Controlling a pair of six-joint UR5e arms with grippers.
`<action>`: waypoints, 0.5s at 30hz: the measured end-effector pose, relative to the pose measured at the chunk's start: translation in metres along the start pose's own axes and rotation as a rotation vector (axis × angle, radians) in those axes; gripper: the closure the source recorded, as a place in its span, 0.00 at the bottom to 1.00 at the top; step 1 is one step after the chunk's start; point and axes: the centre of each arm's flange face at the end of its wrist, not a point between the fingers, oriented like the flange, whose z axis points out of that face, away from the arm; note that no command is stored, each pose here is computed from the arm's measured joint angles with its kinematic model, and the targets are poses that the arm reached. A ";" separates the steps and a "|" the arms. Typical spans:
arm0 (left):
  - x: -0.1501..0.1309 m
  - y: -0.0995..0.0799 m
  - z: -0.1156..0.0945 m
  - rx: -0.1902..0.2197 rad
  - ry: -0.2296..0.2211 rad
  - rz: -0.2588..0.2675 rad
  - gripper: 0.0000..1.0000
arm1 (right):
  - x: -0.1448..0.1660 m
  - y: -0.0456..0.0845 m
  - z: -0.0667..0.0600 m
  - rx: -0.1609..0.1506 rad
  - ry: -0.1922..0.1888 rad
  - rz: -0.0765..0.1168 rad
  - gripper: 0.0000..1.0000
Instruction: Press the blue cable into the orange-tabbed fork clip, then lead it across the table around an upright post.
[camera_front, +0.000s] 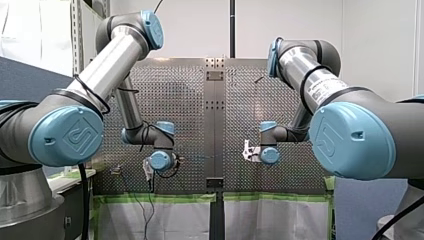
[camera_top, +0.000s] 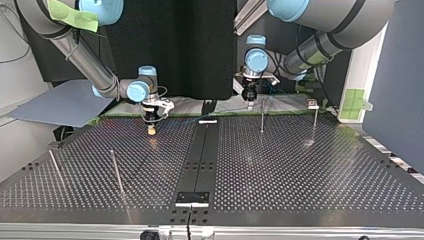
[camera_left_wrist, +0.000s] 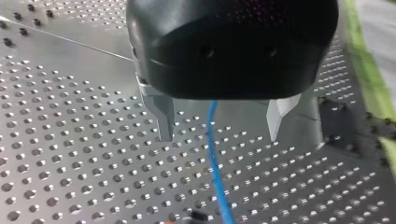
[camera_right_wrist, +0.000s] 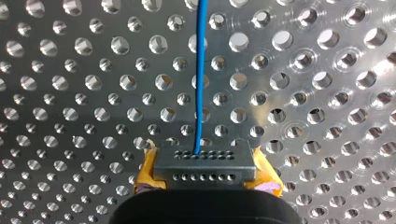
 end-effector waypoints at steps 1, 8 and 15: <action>-0.002 -0.001 0.003 0.001 -0.007 -0.002 0.02 | 0.000 0.000 0.000 0.000 0.000 0.000 1.00; -0.013 -0.007 0.018 0.009 -0.039 -0.012 0.02 | 0.000 0.000 0.000 0.000 0.000 0.000 1.00; -0.020 -0.011 0.028 0.012 -0.039 -0.020 0.02 | 0.000 0.000 0.000 0.000 0.000 0.000 1.00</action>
